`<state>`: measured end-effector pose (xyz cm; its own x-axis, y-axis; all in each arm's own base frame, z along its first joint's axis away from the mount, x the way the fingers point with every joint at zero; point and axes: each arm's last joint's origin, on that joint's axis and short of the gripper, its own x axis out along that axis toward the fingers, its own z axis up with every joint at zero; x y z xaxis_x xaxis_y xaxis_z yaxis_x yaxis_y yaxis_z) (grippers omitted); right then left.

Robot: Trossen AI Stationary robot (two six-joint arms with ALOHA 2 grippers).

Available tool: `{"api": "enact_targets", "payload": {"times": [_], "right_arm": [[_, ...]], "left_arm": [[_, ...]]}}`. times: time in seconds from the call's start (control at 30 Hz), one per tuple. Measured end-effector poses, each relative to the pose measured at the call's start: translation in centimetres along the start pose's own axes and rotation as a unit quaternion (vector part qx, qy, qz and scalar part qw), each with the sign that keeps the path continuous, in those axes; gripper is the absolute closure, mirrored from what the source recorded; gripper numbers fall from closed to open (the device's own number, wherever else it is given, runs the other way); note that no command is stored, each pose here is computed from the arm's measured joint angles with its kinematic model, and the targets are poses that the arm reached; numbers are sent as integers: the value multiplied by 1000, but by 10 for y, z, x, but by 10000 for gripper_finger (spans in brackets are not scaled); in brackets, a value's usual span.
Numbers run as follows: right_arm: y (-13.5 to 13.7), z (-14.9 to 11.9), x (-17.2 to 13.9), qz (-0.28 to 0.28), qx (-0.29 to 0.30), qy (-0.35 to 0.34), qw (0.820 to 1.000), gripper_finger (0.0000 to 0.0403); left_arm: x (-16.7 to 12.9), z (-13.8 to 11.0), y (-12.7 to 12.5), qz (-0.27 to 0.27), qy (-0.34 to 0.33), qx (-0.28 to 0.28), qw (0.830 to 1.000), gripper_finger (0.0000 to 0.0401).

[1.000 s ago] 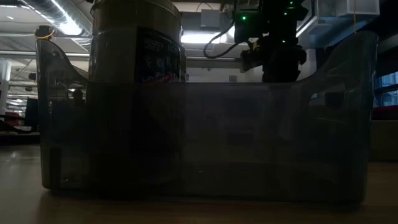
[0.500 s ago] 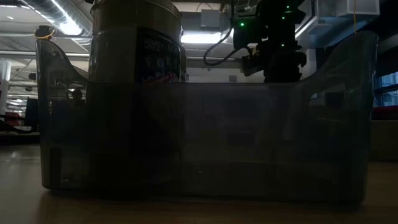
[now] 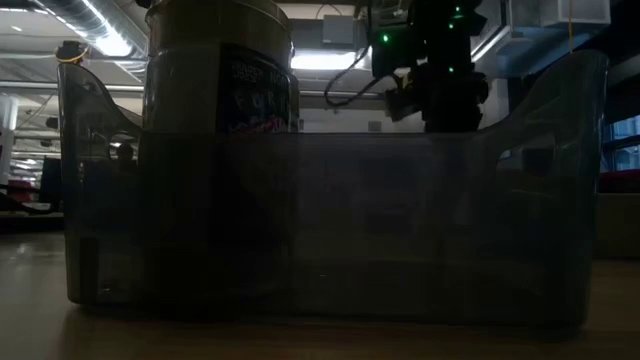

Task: Sort spices by type
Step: Put the white seasoning bottle into the transparent bin

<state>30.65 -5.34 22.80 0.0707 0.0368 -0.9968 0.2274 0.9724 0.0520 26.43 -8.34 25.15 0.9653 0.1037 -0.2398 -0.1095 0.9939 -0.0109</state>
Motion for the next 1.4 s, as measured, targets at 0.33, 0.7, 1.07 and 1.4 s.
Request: {"api": "enact_targets", "payload": {"times": [0.33, 0.7, 1.07, 1.4], "right_arm": [[3, 1, -15, 33, 16, 12, 999, 194], [4, 7, 5, 68, 28, 56, 996, 194], [4, 15, 9, 61, 22, 24, 998, 126], [11, 5, -30, 47, 9, 24, 999, 111]], "left_arm": [[1, 0, 1, 2, 0, -4, 1000, 109], [1, 0, 1, 3, 0, -4, 1000, 109], [1, 0, 1, 3, 0, -2, 1000, 109], [1, 0, 1, 3, 1, -2, 1000, 109]]}}
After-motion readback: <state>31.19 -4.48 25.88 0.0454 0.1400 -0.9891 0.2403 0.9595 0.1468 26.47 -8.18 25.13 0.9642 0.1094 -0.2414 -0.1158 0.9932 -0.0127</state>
